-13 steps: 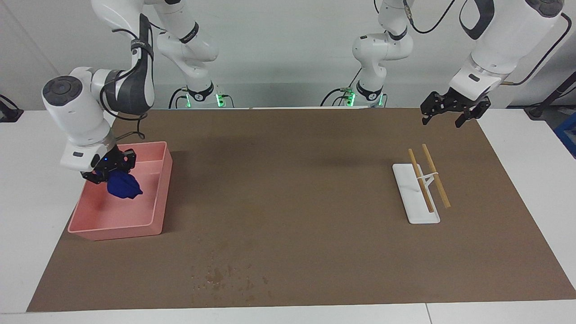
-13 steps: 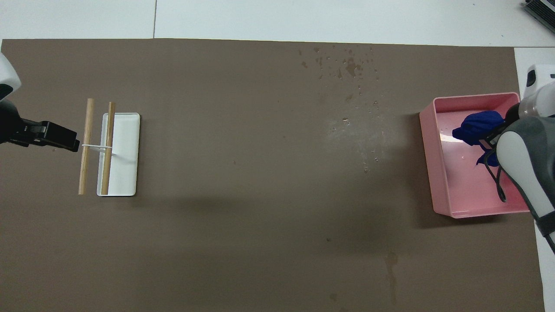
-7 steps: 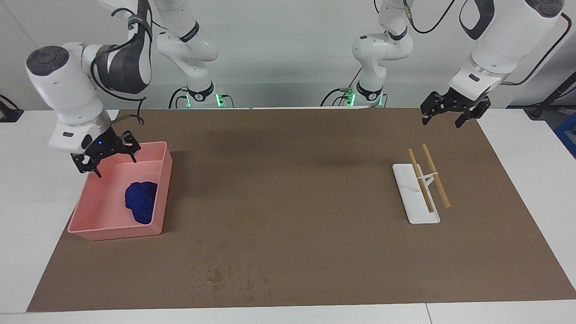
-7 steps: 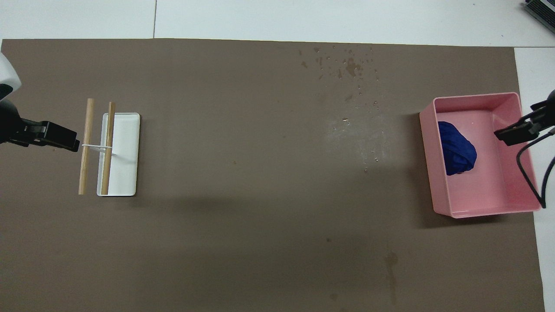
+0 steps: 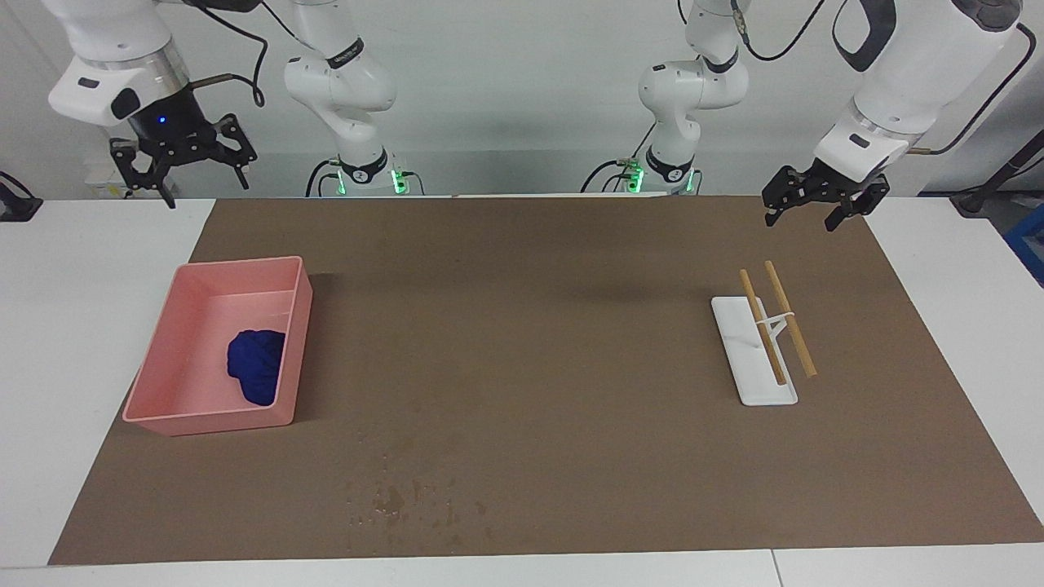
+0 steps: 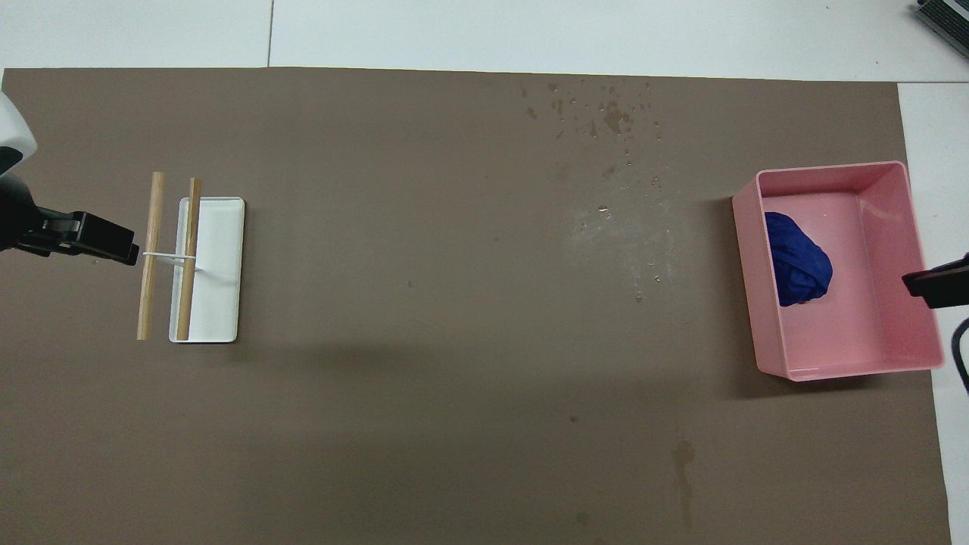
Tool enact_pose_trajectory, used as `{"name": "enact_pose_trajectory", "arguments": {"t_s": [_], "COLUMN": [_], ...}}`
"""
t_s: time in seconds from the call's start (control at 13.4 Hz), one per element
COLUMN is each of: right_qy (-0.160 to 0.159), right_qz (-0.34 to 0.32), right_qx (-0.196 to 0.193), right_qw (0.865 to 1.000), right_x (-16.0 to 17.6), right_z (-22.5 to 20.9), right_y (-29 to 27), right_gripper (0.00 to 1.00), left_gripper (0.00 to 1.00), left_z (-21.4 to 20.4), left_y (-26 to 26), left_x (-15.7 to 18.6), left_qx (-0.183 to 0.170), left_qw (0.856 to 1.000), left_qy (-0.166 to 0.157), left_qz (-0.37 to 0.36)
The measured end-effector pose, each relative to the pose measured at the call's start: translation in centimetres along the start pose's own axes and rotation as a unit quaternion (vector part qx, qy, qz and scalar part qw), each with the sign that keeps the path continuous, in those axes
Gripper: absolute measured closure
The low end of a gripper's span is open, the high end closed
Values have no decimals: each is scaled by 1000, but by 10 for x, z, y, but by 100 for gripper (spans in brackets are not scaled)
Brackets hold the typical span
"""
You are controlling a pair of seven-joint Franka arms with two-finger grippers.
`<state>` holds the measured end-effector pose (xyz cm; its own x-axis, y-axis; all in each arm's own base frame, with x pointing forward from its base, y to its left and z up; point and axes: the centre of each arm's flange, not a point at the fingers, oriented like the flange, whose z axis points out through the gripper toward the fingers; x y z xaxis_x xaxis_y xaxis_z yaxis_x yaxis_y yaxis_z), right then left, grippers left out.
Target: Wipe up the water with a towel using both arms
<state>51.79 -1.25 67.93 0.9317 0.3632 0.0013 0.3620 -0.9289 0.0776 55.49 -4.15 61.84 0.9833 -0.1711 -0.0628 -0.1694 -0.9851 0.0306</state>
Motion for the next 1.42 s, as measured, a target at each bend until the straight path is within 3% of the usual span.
{"name": "enact_pose_trajectory", "arguments": {"t_s": [0.45,0.75,1.42], "right_qy": [-18,-32,-36], "right_qz": [56,94,93], "right_qx": [6,34,37], "right_qw": [998,995,994], "right_x": [19,37,49], "right_z": [18,37,44], "right_y": [-43,-66,-76], "right_gripper": [0,0,0], "left_gripper": [0,0,0], "left_z": [0,0,0], "left_y": [0,0,0], "left_x": [0,0,0], "left_qx": [0,0,0], "left_qw": [1000,1000,1000], "left_qy": [0,0,0], "left_qz": [0,0,0]}}
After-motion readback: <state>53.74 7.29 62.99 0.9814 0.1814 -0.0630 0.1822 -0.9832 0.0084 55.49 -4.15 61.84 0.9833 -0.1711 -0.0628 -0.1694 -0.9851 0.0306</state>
